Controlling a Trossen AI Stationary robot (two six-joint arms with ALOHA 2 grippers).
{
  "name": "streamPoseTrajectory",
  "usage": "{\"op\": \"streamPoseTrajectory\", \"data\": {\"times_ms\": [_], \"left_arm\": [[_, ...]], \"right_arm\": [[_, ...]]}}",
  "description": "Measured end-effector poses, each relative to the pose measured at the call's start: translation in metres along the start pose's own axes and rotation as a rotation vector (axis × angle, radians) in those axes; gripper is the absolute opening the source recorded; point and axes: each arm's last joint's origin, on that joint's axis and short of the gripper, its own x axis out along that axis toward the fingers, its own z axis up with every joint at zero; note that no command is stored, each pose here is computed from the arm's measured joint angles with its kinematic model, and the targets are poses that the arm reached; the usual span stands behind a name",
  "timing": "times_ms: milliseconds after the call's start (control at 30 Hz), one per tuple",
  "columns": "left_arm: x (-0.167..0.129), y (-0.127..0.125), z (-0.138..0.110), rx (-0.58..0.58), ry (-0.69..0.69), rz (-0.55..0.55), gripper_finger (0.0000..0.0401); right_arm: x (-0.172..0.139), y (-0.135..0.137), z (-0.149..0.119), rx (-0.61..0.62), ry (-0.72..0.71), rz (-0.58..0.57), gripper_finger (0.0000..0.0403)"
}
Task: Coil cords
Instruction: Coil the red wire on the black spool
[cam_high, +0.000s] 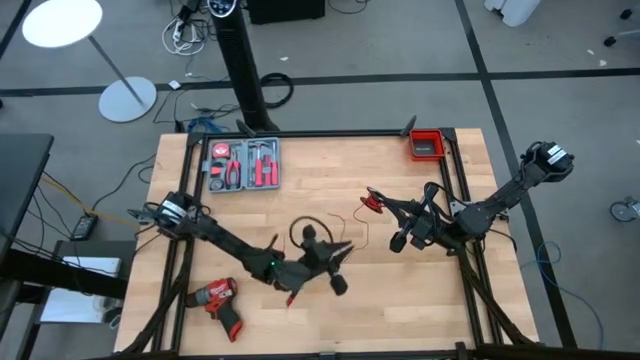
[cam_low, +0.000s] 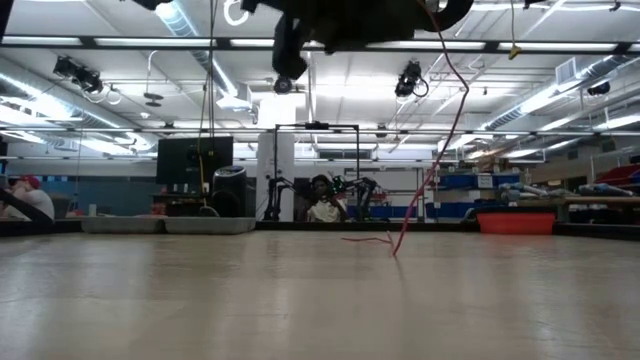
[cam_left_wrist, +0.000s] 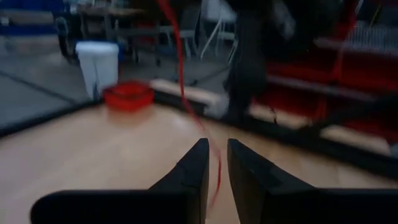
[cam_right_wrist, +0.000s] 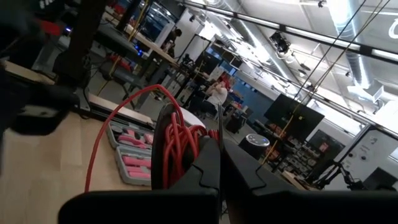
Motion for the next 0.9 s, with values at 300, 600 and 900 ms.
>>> {"op": "streamPoseTrajectory", "data": {"times_ms": [300, 600, 900], "left_arm": [[0.023, 0.014, 0.013, -0.066, -0.041, -0.113, 0.0096], [0.038, 0.027, 0.012, -0.072, -0.023, -0.093, 0.0178], [0.040, 0.029, 0.013, 0.220, -0.036, -0.085, 0.0182]], "right_arm": [[0.000, 0.001, 0.000, 0.006, -0.013, 0.012, 0.0000], [0.000, 0.001, 0.000, 0.006, -0.024, 0.020, 0.0000], [0.001, 0.003, 0.000, 0.001, -0.037, 0.044, 0.0000]]}}
